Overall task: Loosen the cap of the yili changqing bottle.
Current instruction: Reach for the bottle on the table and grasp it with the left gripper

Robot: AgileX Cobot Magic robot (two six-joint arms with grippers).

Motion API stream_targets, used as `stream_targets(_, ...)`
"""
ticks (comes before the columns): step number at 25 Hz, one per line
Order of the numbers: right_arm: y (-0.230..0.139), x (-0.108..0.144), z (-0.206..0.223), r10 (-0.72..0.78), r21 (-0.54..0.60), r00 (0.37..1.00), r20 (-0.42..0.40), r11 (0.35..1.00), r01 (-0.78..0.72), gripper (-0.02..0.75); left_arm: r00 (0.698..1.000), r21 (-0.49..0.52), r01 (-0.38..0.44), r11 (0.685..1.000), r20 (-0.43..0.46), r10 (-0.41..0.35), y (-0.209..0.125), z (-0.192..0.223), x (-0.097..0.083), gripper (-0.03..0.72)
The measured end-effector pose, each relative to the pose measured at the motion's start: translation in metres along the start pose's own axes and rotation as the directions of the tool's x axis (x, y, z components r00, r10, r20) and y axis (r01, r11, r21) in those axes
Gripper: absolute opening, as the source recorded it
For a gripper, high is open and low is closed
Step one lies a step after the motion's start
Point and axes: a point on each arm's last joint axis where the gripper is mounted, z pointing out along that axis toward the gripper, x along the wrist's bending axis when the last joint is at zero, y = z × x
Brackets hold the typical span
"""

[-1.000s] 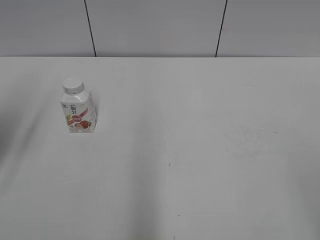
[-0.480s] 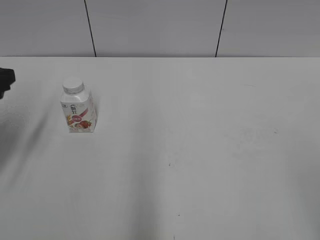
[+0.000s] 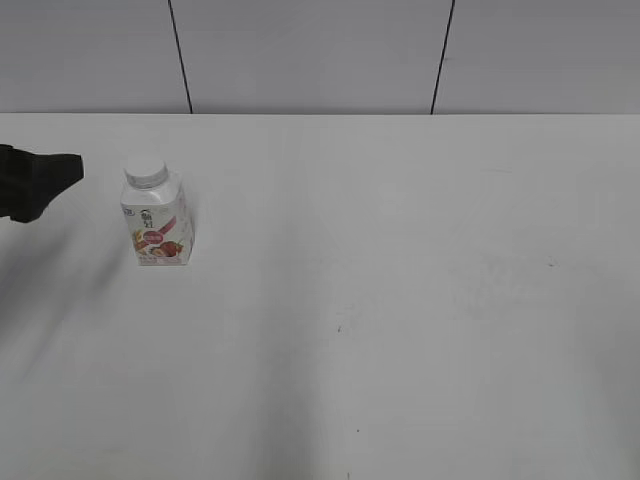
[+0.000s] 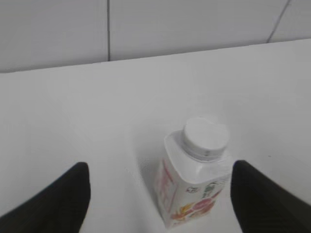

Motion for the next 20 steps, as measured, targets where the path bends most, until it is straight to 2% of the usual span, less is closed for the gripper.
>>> stream_targets(4, 0.0, 0.0, 0.0, 0.0, 0.0, 1.0, 0.0, 1.0, 0.0, 0.514, 0.992, -0.007, -0.009, 1.0, 0.129, 0.01, -0.01, -0.002, 0.011, 0.544)
stream_targets(8, 0.0, 0.0, 0.0, 0.0, 0.0, 1.0, 0.0, 1.0, 0.0, 0.514, 0.959, 0.001, -0.072, 0.997, 0.274, 0.069, -0.019, -0.004, 0.023, 0.544)
stream_targets(10, 0.0, 0.0, 0.0, 0.0, 0.0, 1.0, 0.0, 1.0, 0.0, 0.514, 0.917, 0.004, -0.163, 0.987, 0.369, 0.15, -0.018, 0.0, 0.029, 0.544)
stream_targets(13, 0.0, 0.0, 0.0, 0.0, 0.0, 1.0, 0.0, 1.0, 0.0, 0.514, 0.819, -0.013, -0.307, 0.952, 0.505, 0.271, -0.011, 0.01, 0.038, 0.544)
stream_targets(15, 0.0, 0.0, 0.0, 0.0, 0.0, 1.0, 0.0, 1.0, 0.0, 0.514, 0.765, -0.038, -0.347, 0.937, 0.566, 0.306, -0.007, 0.017, 0.044, 0.544)
stream_targets(17, 0.0, 0.0, 0.0, 0.0, 0.0, 1.0, 0.0, 1.0, 0.0, 0.514, 0.744, -0.048, -0.36, 0.932, 0.587, 0.318, -0.005, 0.027, 0.052, 0.544)
stream_targets(20, 0.0, 0.0, 0.0, 0.0, 0.0, 1.0, 0.0, 1.0, 0.0, 0.514, 0.736, -0.047, -0.362, 0.931, 0.598, 0.316, -0.006, 0.042, 0.065, 0.544)
